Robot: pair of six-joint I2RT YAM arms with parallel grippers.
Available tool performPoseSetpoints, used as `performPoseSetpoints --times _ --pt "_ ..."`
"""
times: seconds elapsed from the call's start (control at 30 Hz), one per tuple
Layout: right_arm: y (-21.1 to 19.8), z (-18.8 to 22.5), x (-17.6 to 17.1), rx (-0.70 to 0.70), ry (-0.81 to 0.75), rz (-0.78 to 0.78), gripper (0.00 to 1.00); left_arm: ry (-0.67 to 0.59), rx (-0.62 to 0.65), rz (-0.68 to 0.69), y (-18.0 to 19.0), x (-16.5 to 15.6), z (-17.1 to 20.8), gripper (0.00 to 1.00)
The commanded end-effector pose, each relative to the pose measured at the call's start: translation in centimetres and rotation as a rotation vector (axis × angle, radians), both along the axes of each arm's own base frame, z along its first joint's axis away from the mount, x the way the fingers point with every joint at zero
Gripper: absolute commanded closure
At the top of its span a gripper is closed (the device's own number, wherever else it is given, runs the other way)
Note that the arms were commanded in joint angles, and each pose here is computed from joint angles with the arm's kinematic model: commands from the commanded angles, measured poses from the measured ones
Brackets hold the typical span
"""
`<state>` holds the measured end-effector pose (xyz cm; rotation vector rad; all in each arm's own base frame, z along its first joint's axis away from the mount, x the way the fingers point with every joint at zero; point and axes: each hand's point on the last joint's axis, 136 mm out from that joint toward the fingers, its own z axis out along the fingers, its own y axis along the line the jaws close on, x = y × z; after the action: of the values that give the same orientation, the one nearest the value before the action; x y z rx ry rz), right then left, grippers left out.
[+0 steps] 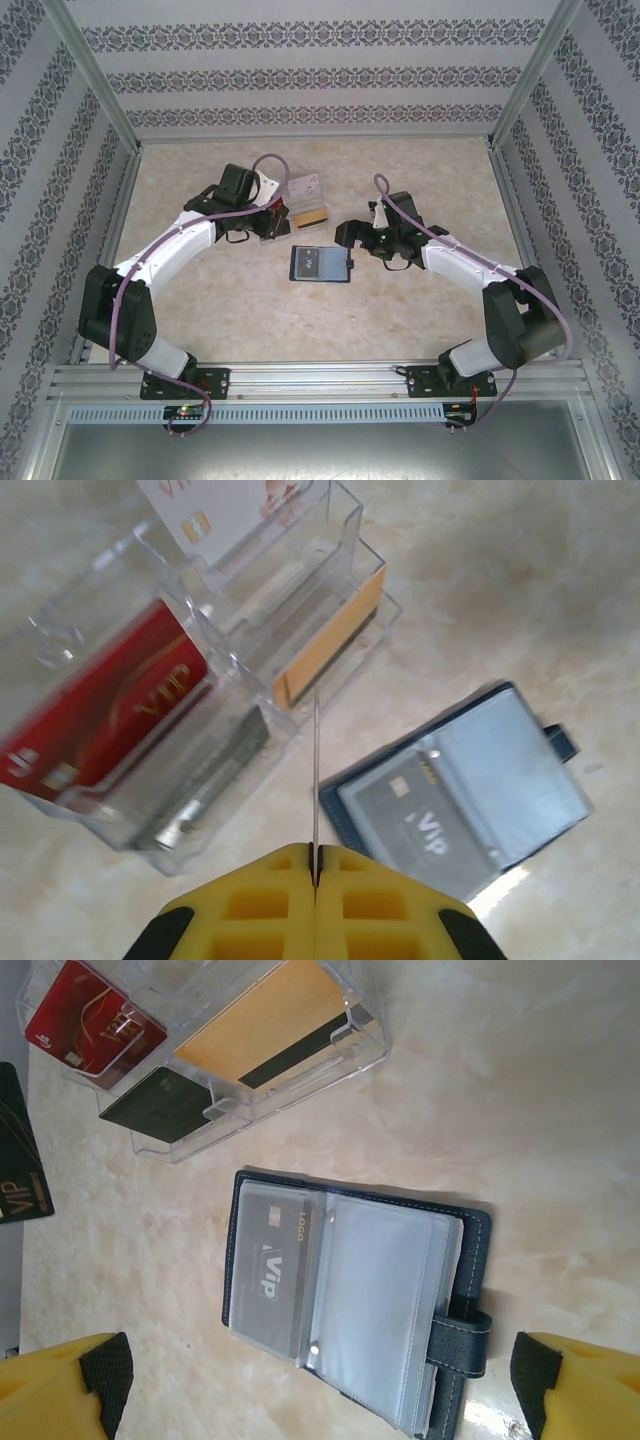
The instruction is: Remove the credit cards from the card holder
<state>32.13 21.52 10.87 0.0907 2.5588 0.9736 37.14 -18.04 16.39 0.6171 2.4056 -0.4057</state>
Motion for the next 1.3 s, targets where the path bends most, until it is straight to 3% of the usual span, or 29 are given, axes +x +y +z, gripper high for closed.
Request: performPoseSetpoints --times 0.0,0.17,0.37,0.7,0.93,1.27 --pt "0.0 0.0 0.9 -0.015 -0.003 0.001 0.02 -0.052 0.176 -0.143 1.3 0.4 0.1 1.00" --pt "-0.2 0.1 1.3 -0.020 0.003 -0.021 0.02 -0.007 0.216 -0.382 0.0 -1.1 -0.3 1.00" --pt "-0.3 0.6 1.6 -0.009 0.015 -0.054 0.02 0.019 0.278 -0.531 -0.2 -1.0 -1.5 1.00" --pt "0.0 1.7 2.0 0.008 0.010 -0.084 0.02 0.094 0.398 -0.546 0.9 1.0 -4.4 1.00" --pt "-0.2 2.8 1.7 0.009 -0.026 -0.106 0.02 0.133 0.385 -0.553 0.8 1.9 -5.2 1.00" --pt "0.2 2.3 1.4 -0.001 -0.020 -0.107 0.02 0.205 0.473 -0.553 2.1 3.3 -7.3 1.00"
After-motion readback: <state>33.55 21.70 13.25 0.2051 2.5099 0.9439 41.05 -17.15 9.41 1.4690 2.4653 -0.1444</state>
